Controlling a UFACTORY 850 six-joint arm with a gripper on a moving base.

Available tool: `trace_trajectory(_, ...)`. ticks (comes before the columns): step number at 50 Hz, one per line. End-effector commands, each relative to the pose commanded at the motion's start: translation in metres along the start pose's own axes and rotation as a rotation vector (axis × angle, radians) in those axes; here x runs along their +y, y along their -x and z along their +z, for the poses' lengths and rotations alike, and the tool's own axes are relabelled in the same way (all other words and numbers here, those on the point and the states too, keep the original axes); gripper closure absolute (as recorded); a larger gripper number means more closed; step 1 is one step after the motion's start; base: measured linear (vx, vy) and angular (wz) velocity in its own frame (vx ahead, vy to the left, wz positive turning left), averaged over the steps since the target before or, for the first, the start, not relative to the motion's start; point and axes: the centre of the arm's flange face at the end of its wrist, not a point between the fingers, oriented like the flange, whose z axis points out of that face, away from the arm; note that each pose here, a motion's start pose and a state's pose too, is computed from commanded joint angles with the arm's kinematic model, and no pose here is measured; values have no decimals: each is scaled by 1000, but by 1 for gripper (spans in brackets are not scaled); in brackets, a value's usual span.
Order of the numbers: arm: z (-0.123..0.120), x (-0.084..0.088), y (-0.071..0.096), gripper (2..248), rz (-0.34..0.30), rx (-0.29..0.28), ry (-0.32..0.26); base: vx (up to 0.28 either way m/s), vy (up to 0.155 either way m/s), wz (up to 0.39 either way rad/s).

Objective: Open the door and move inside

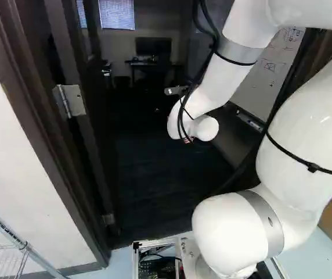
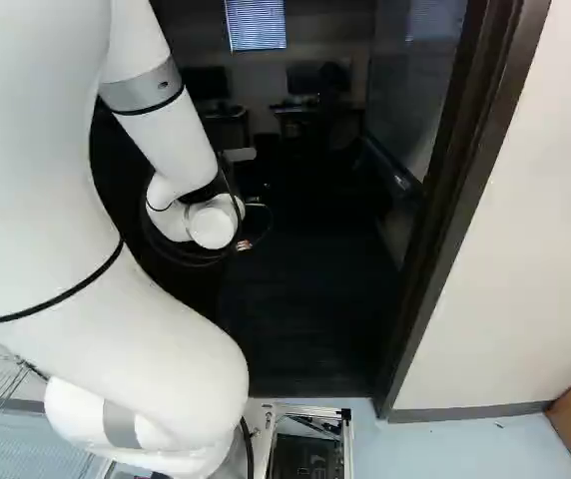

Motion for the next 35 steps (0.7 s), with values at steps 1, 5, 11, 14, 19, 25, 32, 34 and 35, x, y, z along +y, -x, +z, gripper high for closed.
trace_trajectory(1,0,0,0,3,0,0,0,118,-32,0)
trace_trajectory(5,0,0,0,3,0,0,0,128,-32,3)
trace_trajectory(11,0,0,0,3,0,0,0,137,-33,3)
trace_trajectory(14,0,0,0,3,0,0,0,140,-30,-9)
trace_trajectory(19,0,0,0,3,0,0,0,138,-2,-17)
trace_trajectory(25,0,0,0,3,0,0,0,152,1,-16)
trace_trajectory(32,0,0,0,3,0,0,0,155,2,-13)
trace_trajectory(34,0,0,0,3,0,0,0,153,6,-2)
trace_trajectory(35,0,0,0,3,0,0,0,175,-3,-16)
